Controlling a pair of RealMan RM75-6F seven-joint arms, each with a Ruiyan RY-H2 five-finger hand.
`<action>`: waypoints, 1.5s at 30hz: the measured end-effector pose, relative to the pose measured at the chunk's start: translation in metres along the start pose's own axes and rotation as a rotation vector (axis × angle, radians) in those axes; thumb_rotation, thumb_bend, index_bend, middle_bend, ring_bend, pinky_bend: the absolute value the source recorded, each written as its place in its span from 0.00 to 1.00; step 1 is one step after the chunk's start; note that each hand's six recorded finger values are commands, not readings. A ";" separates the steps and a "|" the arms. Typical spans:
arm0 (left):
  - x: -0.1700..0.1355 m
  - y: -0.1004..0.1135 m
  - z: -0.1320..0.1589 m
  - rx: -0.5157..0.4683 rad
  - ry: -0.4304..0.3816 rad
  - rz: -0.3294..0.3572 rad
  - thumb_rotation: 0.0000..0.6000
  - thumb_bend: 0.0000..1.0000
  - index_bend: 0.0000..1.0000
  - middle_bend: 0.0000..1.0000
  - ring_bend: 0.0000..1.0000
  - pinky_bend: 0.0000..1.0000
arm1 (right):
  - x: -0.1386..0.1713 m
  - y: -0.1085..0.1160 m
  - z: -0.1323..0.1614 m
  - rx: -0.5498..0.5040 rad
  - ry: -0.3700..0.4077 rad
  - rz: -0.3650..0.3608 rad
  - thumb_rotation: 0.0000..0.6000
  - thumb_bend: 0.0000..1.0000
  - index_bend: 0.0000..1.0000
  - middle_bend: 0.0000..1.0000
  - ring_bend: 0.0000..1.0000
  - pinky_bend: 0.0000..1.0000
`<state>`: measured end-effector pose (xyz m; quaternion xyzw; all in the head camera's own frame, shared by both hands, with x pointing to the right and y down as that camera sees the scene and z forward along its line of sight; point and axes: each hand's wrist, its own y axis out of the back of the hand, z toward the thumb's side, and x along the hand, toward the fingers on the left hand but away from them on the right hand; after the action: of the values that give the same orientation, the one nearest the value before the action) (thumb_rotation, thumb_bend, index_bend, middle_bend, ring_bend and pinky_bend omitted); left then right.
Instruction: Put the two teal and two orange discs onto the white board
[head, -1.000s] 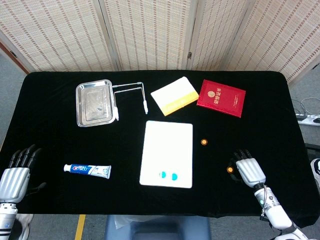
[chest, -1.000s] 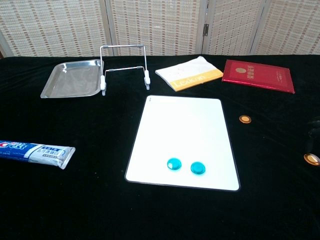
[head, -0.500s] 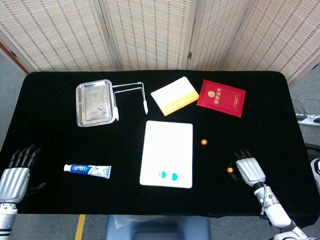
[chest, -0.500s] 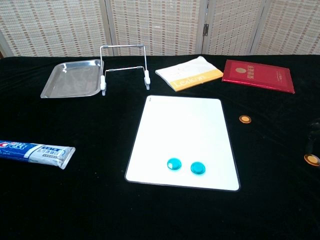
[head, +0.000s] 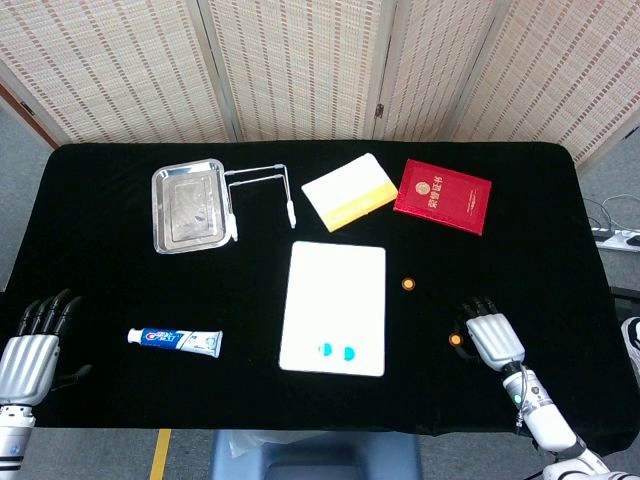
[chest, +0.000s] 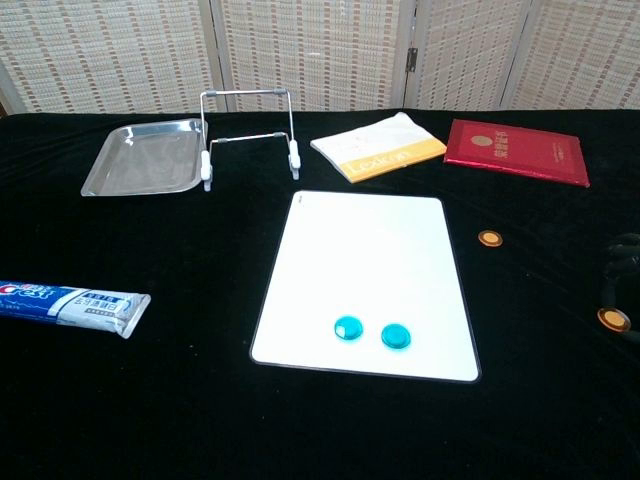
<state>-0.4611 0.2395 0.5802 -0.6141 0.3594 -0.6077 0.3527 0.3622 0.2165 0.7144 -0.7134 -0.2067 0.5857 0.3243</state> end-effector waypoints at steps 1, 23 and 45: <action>0.000 0.000 0.000 0.000 0.001 0.000 1.00 0.15 0.00 0.00 0.00 0.00 | 0.000 0.000 0.001 0.001 0.000 -0.002 0.90 0.41 0.53 0.22 0.03 0.00; -0.002 0.003 0.000 -0.002 -0.002 0.010 1.00 0.15 0.00 0.00 0.00 0.00 | -0.065 0.069 0.108 -0.035 0.247 -0.055 0.90 0.41 0.53 0.23 0.03 0.00; -0.004 -0.002 -0.013 -0.005 0.030 -0.001 1.00 0.15 0.00 0.00 0.00 0.00 | -0.129 0.069 0.226 0.018 0.354 0.018 0.90 0.41 0.39 0.19 0.02 0.00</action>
<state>-0.4741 0.2440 0.5797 -0.6059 0.3659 -0.6163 0.3453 0.1072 0.1307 0.7332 -0.8043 -0.1347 0.4558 0.3565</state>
